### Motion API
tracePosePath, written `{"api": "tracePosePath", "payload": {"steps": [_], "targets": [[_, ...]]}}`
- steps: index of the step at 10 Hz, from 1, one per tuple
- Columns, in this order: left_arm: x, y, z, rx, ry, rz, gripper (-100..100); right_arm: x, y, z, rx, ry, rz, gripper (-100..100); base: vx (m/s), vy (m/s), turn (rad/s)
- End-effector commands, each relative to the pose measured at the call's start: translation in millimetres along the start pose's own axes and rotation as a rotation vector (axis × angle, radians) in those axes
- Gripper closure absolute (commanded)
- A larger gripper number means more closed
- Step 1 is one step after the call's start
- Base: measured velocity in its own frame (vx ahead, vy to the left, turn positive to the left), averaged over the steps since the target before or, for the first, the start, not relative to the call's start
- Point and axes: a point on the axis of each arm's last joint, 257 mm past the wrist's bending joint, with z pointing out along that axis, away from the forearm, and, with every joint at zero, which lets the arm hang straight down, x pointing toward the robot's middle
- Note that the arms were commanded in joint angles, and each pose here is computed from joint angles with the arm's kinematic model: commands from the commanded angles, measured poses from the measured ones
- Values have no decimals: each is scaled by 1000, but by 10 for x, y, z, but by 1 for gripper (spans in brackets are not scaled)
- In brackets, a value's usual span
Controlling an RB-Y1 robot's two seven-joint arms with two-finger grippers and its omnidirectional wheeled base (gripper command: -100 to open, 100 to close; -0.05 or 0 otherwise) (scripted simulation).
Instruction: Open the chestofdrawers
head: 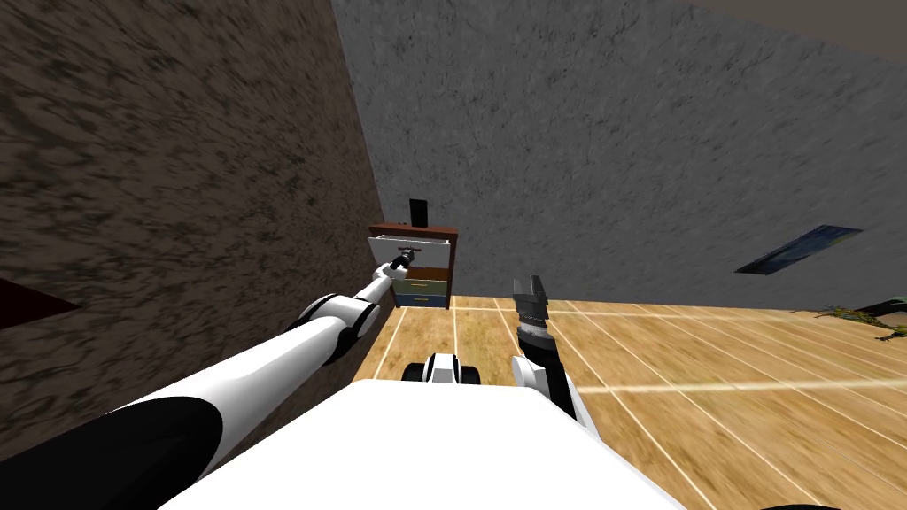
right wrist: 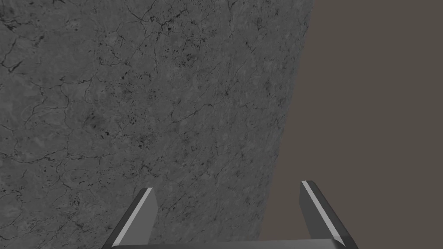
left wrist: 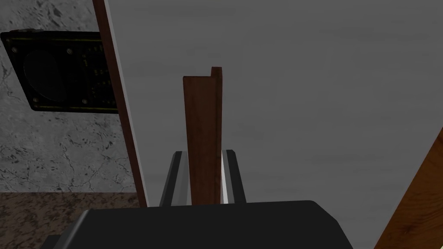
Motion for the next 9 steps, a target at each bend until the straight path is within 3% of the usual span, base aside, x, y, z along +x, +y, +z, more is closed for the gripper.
{"api": "tracePosePath", "payload": {"steps": [1, 7, 8, 9], "targets": [[-9, -105, 27, 18, -20, 3, 100, 0, 0, 0, 0, 0, 0, 0, -81, 62, -64], [-65, -135, 28, 20, -71, 3, 100, 0, 0, 0, 0, 0, 0, 0, -81, 43, -84], [173, -125, 41, 10, -30, 0, -100, 0, 0, 0, 0, 0, 0, 0, -27, 32, 273], [446, -186, 60, 12, 10, 2, -100, -1, -1, -1, 1, 0, 0, 0, 120, -38, 489]]}}
